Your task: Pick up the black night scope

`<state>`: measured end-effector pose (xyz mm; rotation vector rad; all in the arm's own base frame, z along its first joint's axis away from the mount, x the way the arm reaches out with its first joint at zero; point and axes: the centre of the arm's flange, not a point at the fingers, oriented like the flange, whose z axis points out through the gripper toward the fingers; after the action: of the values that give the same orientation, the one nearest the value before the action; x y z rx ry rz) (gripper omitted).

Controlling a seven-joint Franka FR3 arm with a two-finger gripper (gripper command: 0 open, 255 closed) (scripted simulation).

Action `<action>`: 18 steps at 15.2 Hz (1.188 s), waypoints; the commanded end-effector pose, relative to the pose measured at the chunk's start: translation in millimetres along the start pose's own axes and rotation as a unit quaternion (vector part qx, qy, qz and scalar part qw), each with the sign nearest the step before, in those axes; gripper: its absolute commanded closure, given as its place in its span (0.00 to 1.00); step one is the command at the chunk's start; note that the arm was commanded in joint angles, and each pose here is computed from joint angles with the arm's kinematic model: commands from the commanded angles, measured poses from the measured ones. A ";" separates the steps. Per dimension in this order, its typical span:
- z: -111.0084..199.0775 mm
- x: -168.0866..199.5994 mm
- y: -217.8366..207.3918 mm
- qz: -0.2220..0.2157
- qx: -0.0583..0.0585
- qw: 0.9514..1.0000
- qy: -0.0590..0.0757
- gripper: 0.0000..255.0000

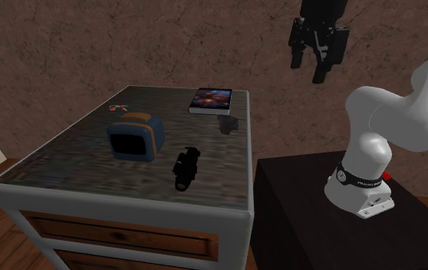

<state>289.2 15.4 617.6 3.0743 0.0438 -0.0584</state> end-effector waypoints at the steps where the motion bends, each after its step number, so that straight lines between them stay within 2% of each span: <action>1: 0.0 0.0 0.0 0.000 0.000 1.000 0.000 0.00; 5: 31.8 23.3 37.0 -0.055 0.013 0.998 0.011 0.00; 9: 64.0 51.1 70.4 -0.110 0.026 0.993 0.022 0.00; 13: 96.4 83.1 99.6 -0.165 0.038 0.985 0.032 0.00; 18: 136.7 128.2 129.7 -0.233 0.054 0.970 0.046 0.00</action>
<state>406.6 -112.8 491.5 3.1026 0.7378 0.0494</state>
